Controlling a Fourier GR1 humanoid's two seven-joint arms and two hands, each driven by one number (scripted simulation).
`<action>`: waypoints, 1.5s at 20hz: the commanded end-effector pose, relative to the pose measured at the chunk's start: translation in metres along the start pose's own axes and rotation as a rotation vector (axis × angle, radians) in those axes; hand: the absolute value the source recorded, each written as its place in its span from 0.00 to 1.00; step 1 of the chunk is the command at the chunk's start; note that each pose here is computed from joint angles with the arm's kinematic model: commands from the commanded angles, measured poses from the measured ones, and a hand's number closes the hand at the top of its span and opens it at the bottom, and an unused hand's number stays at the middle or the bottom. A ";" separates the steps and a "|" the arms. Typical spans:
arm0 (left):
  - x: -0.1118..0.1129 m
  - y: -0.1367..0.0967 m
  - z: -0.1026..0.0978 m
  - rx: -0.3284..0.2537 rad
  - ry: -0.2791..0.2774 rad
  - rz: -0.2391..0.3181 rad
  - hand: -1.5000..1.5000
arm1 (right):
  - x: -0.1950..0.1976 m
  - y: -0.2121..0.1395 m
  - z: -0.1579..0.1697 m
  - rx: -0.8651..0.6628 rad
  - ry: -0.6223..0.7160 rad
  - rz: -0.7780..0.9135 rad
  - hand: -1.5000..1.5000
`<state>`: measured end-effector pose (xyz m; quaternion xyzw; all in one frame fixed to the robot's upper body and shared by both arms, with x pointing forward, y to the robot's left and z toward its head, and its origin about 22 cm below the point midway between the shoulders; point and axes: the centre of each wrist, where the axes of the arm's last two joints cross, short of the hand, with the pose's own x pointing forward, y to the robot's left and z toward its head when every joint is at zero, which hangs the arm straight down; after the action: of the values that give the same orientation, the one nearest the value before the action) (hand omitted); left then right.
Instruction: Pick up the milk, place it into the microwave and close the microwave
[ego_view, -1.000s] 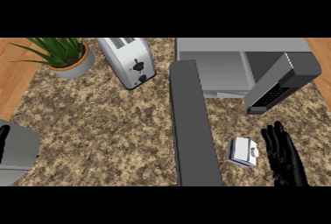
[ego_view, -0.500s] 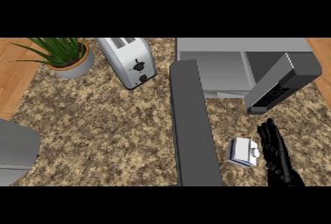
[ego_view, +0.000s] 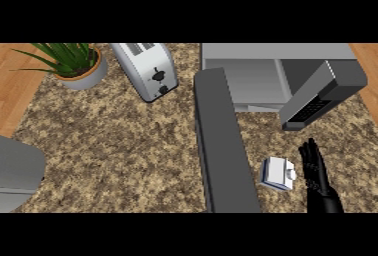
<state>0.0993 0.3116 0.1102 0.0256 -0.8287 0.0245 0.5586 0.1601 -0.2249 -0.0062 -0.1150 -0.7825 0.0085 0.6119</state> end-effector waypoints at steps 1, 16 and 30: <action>0.022 -0.003 -0.006 -0.001 -0.006 -0.004 0.00 | -0.030 -0.014 -0.008 -0.040 0.030 0.027 0.00; -0.001 0.003 0.007 -0.005 -0.015 0.004 0.00 | -0.104 -0.047 0.014 0.012 0.052 0.000 0.00; 0.006 0.009 0.013 -0.006 0.005 0.017 0.00 | -0.169 -0.031 -0.003 0.000 0.072 0.070 0.00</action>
<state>0.0846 0.3247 0.1114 0.0264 -0.8289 0.0245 0.5583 0.1835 -0.2898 -0.1511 -0.1421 -0.7601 0.0221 0.6337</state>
